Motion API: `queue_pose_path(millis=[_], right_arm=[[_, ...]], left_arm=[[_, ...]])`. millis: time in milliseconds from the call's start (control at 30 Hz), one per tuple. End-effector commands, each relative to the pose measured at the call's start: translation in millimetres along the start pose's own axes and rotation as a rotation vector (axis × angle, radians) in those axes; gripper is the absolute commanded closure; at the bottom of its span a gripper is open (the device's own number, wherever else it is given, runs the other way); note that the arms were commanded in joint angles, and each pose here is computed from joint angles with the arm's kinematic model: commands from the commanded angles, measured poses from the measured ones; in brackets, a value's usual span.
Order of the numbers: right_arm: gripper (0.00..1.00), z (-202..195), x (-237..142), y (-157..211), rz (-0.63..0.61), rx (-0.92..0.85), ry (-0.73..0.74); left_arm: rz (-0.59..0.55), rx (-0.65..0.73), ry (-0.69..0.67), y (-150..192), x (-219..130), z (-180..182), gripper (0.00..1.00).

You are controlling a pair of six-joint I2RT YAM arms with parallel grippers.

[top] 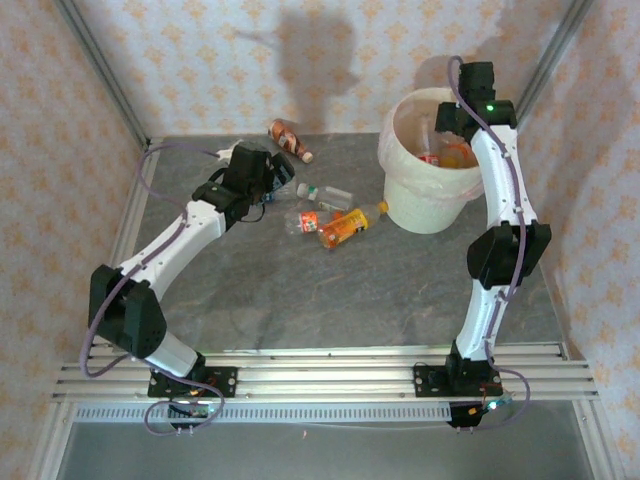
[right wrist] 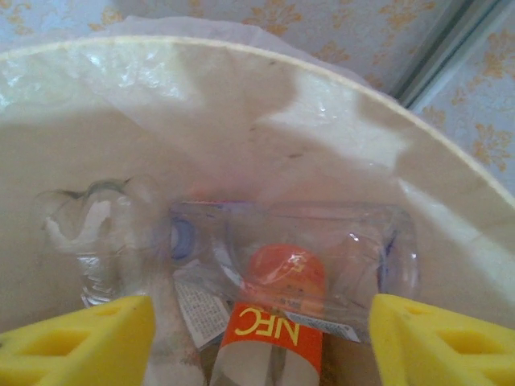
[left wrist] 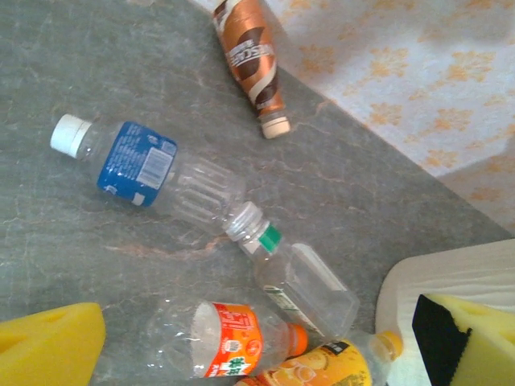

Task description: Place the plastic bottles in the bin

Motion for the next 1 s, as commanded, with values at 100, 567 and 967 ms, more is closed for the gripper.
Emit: queue_pose_path(millis=[100,567,967], right_arm=[[0.05,-24,-15,-2,-0.064,0.08,0.06],[0.01,13,28,4,-0.031,-0.001,-0.23],[0.01,3,-26,-15,-0.15,0.003,-0.254]], left_arm=[[0.03,-0.021,-0.115,7,22,25,0.0],[0.046,-0.084,-0.195,0,67,41,0.0],[0.032,-0.164,-0.17,-12,106,36,0.0]])
Point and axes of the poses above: each hand's point on the last joint's axis, 136 mm out from that joint toward the fingers, its own x axis out along the fingers, its own z axis along the line the jaws close on, y = z × x, the point moved 7 cm from there along -x, back along the fingers, and after that the axes turned 6 degrees about -x, right-handed, at the moved point
